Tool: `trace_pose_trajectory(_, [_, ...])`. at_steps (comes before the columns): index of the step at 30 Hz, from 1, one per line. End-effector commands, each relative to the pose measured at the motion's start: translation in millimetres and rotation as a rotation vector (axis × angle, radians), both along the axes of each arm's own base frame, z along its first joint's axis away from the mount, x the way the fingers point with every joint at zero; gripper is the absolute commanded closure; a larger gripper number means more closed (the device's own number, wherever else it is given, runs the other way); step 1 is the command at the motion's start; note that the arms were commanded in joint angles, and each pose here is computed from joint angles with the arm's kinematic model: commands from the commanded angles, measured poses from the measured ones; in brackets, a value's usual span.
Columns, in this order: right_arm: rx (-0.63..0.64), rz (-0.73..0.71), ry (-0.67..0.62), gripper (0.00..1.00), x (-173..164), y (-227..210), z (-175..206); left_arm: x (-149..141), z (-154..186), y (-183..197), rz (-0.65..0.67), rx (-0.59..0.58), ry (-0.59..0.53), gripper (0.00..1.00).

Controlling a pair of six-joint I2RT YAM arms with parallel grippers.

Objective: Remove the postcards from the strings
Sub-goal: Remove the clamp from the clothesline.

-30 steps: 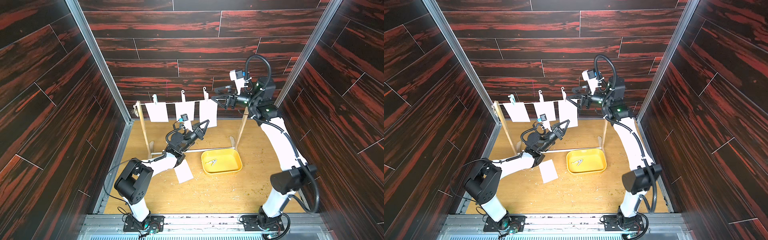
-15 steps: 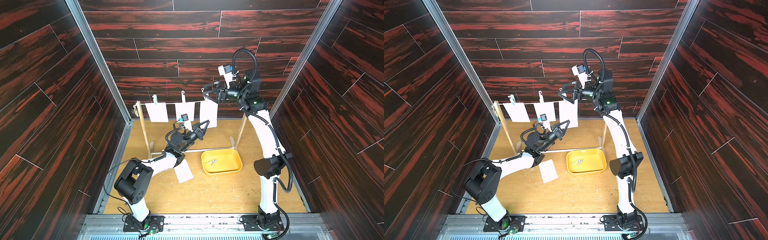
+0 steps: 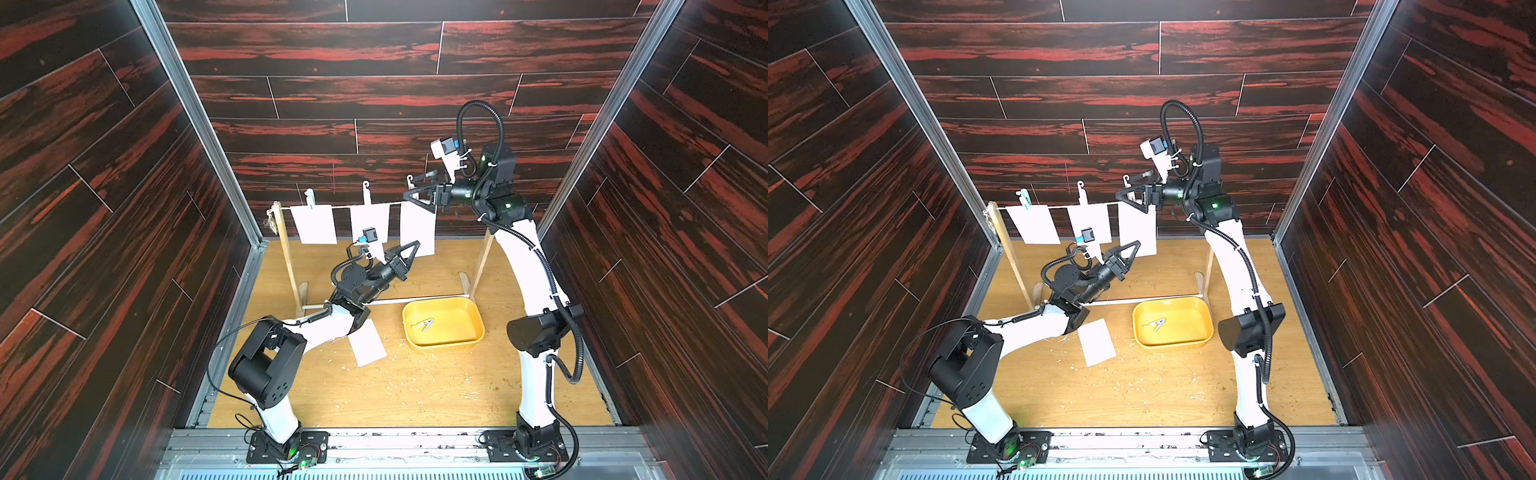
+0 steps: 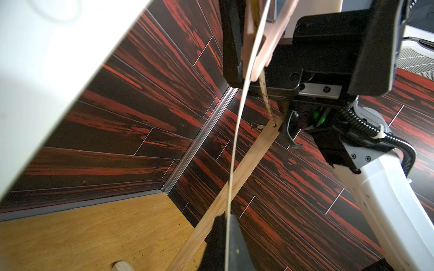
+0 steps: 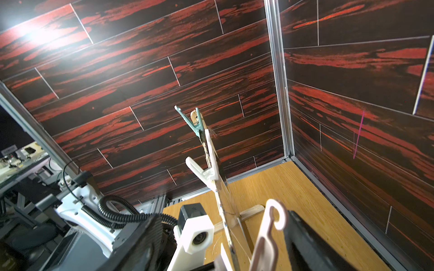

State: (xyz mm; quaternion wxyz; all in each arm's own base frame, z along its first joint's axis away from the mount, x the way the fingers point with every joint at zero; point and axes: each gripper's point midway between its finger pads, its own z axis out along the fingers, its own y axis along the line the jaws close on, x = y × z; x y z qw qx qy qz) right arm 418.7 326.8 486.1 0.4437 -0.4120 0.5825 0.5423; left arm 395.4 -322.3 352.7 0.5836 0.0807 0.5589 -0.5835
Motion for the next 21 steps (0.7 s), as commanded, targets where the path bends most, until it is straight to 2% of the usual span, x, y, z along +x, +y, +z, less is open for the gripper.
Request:
trace_pose_trajectory(1, [-0.017,0.075,0.034,0.22,-3,7,-20,-13,33,7,-0.022,-0.046,-0.080,1.00])
trace_pose_trajectory(11, [-0.001,0.117,0.025,0.36,-14,-1,-11,-15,33,8,-0.046,-0.073,-0.076,1.00])
trace_pose_trajectory(21, [0.018,0.136,0.024,0.41,-19,-5,-6,-16,34,7,-0.077,-0.095,-0.069,1.00])
